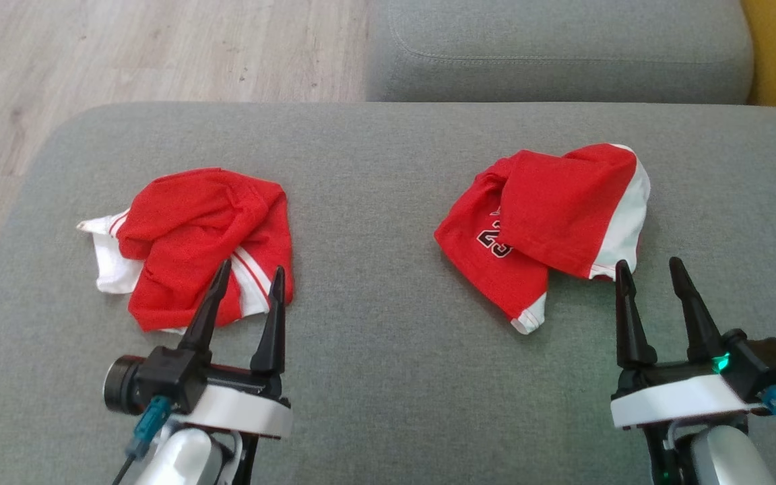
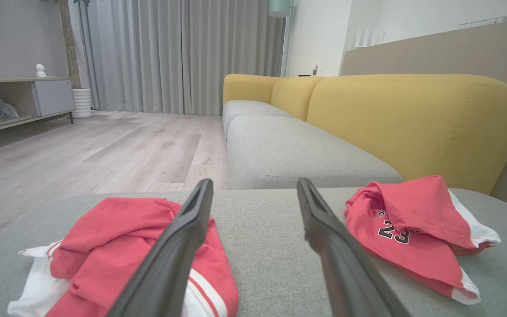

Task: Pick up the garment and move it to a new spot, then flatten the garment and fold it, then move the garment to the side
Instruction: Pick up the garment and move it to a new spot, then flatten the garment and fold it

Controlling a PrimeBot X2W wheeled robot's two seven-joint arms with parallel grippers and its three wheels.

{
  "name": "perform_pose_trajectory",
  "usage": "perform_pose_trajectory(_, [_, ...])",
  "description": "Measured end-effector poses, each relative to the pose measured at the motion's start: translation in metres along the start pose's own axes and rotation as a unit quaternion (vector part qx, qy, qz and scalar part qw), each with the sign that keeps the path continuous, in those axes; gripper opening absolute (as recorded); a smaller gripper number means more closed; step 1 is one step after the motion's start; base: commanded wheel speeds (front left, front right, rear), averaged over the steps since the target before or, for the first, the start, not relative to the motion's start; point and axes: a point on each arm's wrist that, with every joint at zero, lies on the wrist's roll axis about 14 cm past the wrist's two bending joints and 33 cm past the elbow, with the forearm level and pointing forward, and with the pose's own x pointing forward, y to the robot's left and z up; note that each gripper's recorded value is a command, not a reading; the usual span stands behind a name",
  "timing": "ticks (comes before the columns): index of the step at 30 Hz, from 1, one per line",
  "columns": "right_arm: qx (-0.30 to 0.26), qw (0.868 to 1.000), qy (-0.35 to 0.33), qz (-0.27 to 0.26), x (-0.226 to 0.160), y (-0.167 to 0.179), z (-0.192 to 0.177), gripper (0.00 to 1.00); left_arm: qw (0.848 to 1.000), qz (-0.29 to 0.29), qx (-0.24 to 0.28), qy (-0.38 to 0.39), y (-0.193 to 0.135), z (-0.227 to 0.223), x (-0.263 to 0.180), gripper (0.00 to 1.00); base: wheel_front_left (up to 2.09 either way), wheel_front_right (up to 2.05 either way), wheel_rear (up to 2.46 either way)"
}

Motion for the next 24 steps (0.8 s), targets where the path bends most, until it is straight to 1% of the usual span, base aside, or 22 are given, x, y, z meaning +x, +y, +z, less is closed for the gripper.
perform_pose_trajectory(6, [-0.004, 1.000, 0.004, -0.004, -0.002, -0.003, -0.002, 1.00, 1.000, 0.008, -0.008, -0.009, -0.001, 0.002, 0.000, 1.00, 0.00, 0.00, 0.00])
perform_pose_trajectory(14, [-0.003, 1.000, 0.009, -0.006, -0.002, -0.004, -0.006, 1.00, 1.000, 0.001, -0.020, -0.013, -0.005, 0.002, 0.004, 1.00, 0.00, 0.00, 0.00])
perform_pose_trajectory(18, [-0.014, 1.000, 0.020, 0.011, 0.002, 0.005, -0.013, 1.00, 1.000, -0.003, -0.021, -0.008, -0.007, -0.003, 0.005, 1.00, 0.00, 0.00, 0.00])
perform_pose_trajectory(24, [-0.035, 0.997, 0.054, 0.048, 0.017, 0.023, -0.036, 1.00, 1.000, -0.001, -0.022, 0.005, -0.003, -0.013, 0.007, 1.00, 0.00, 0.00, 0.00])
